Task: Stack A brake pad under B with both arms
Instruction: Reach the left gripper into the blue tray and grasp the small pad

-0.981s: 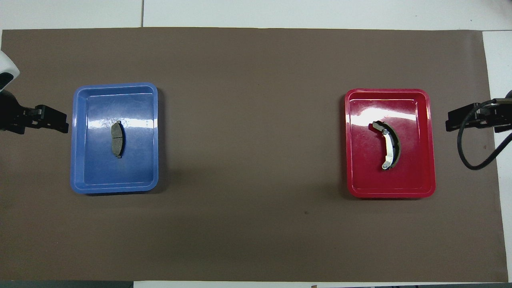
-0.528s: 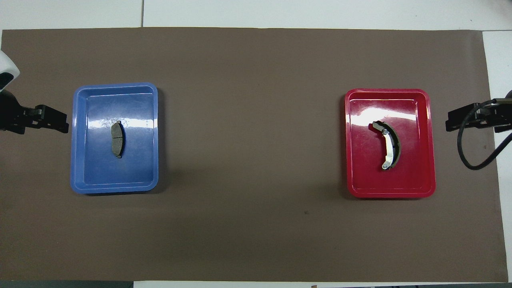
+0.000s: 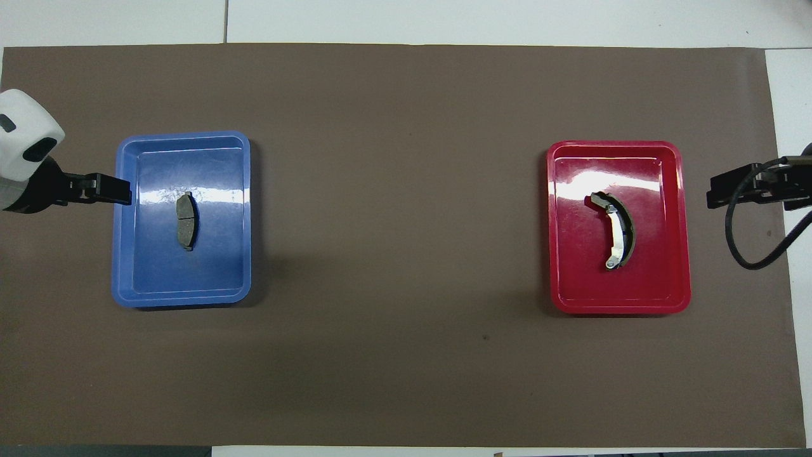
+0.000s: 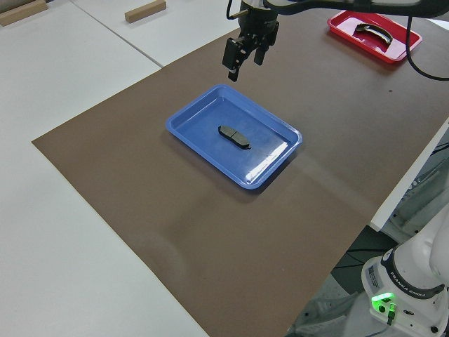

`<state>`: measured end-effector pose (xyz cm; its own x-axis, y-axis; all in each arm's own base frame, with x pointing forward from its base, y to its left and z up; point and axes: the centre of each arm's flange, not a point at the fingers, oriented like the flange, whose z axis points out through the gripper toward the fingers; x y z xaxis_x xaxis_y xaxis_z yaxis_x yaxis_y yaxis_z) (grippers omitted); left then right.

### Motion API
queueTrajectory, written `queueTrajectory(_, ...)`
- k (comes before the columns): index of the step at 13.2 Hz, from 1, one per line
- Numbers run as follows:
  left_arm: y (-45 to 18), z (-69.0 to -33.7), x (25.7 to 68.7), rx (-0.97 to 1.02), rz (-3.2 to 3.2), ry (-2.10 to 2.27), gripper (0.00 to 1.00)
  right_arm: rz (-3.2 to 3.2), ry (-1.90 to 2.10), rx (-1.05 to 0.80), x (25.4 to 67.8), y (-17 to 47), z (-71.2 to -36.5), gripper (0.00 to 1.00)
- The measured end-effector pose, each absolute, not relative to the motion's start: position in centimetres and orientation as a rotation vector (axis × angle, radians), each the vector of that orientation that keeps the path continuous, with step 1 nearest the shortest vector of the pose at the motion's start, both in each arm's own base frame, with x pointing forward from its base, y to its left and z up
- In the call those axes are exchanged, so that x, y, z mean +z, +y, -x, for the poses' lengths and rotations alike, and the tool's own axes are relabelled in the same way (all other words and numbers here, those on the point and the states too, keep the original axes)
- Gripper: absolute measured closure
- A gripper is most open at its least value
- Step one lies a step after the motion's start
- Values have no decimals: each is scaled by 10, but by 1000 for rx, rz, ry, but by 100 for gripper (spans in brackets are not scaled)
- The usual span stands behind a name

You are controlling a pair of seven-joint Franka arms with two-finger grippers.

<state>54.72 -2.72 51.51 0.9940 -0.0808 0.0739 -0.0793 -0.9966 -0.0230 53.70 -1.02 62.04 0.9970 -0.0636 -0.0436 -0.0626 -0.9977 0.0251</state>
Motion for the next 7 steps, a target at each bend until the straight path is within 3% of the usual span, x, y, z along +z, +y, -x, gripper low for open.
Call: queueTrajectory(7, -40, -536, 375, -190, 3118, 171, 1, -3116, -98, -69, 620, -10, -537, 0)
